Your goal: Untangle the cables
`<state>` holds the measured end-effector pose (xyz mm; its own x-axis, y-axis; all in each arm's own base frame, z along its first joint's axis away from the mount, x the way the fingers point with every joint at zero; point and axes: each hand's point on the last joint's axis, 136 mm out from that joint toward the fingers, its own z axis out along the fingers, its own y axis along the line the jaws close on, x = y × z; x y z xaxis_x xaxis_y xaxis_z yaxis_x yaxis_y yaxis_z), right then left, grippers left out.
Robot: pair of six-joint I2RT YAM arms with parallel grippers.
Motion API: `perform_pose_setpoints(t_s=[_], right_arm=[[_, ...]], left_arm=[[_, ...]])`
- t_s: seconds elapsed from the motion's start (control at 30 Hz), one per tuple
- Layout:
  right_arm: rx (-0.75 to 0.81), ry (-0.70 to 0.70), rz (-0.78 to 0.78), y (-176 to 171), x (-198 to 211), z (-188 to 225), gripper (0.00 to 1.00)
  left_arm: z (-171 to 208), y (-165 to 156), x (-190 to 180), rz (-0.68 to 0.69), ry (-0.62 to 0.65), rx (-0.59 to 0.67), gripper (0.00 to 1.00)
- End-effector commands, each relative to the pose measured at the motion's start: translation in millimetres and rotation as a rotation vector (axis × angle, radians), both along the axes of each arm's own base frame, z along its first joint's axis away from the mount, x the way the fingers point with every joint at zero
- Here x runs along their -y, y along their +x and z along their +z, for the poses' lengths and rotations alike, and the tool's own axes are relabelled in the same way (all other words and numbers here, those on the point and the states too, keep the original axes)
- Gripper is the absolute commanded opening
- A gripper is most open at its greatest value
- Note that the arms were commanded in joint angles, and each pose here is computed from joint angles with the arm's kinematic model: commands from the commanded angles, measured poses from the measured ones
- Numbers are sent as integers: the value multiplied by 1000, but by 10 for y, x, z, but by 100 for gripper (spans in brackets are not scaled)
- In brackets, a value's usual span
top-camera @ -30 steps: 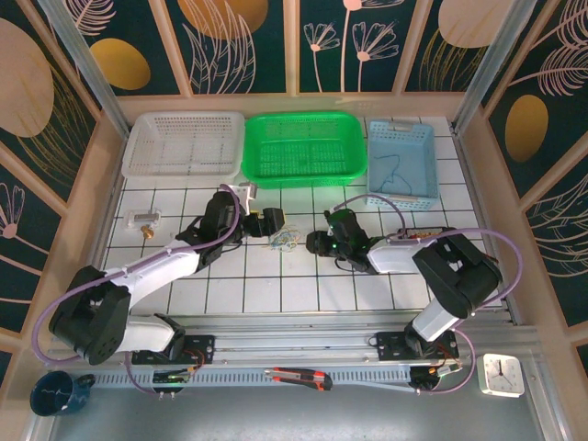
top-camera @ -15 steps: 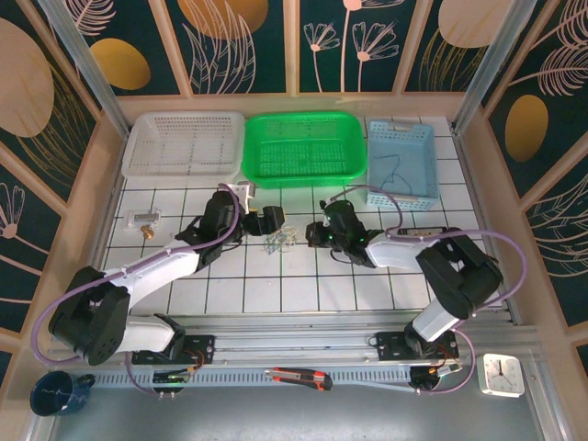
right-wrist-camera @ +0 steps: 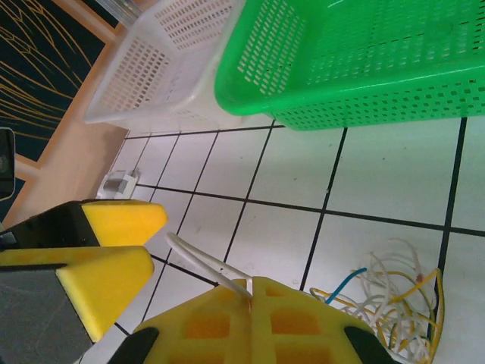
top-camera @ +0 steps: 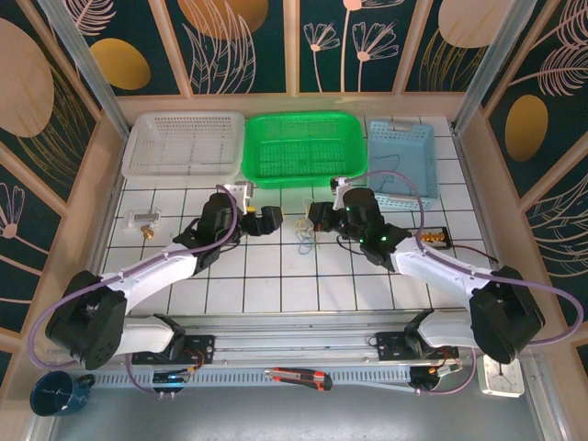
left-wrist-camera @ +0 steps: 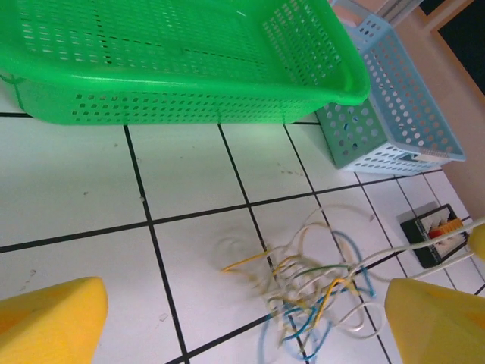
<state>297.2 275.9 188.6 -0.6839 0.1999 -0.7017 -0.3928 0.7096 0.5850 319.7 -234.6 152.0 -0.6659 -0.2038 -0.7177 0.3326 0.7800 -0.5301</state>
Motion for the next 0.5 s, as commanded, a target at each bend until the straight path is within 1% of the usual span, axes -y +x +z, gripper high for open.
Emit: perform_pose_setpoints(t_s=[0.0, 0.13, 0.27, 0.47], right_arm=[[-15, -54, 12, 32, -14, -110, 0], [-49, -97, 35, 40, -51, -351, 0], [-88, -95, 76, -40, -135, -546, 0], [-128, -175, 5, -37, 35, -875, 0]], left_arm=[[9, 17, -43, -1, 19, 48, 94], [-4, 14, -20, -12, 18, 46, 94], [11, 26, -12, -12, 13, 53, 94], [-75, 39, 8, -16, 18, 31, 94]])
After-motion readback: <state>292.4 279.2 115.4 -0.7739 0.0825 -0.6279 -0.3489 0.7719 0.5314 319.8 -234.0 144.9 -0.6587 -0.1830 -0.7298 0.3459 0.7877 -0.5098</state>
